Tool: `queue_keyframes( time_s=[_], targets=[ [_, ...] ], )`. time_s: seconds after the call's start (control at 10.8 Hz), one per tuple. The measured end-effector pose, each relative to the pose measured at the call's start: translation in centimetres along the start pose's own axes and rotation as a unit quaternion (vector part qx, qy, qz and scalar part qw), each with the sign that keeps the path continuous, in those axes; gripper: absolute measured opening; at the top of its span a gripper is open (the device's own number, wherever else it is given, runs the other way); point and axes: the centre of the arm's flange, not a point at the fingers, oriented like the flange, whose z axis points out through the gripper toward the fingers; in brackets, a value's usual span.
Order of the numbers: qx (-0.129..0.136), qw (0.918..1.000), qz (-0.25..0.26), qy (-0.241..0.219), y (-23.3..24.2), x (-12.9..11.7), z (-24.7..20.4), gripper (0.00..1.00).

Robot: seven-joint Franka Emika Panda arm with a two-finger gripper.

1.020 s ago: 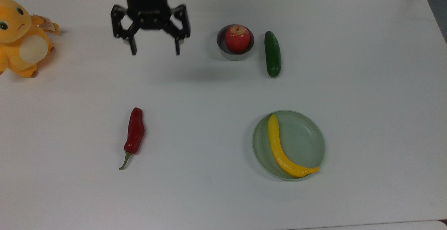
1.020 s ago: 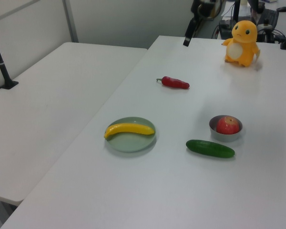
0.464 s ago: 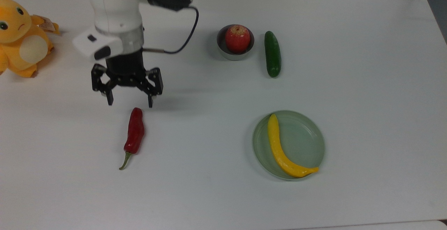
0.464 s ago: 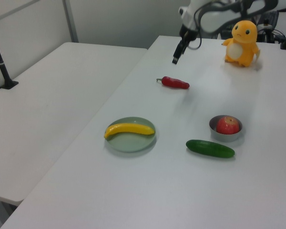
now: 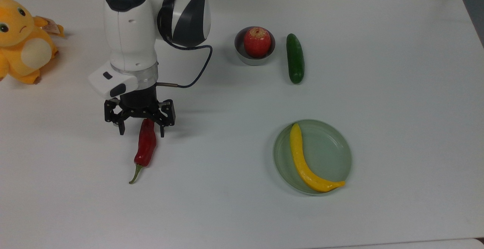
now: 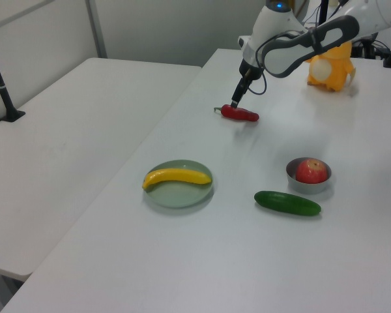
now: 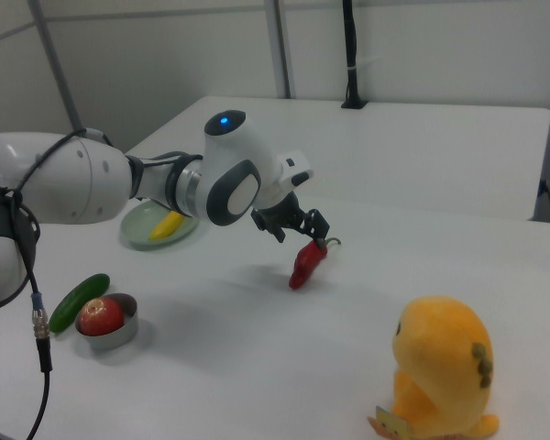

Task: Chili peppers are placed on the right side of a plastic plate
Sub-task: 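Move the gripper over the red chili pepper and lower it, then close the gripper on the red chili pepper's body, then lift the chili pepper and carry it beside the green plate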

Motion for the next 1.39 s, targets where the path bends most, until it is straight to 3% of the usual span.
queue_keyframes(
  time_s=[0.46,0.74,0.93,1.02,1.39],
  targets=[
    [-0.006,1.0,-0.001,0.004,0.1,-0.8,3.9,1.0],
    [-0.006,1.0,-0.002,0.001,0.0,-1.0,4.4,0.85],
    [-0.006,1.0,-0.002,0.002,0.0,-0.9,4.4,0.5],
    [-0.006,1.0,-0.002,0.003,0.0,-0.9,4.3,0.42],
    [-0.004,1.0,-0.003,0.005,-0.3,-0.7,4.2,0.42]
  ],
)
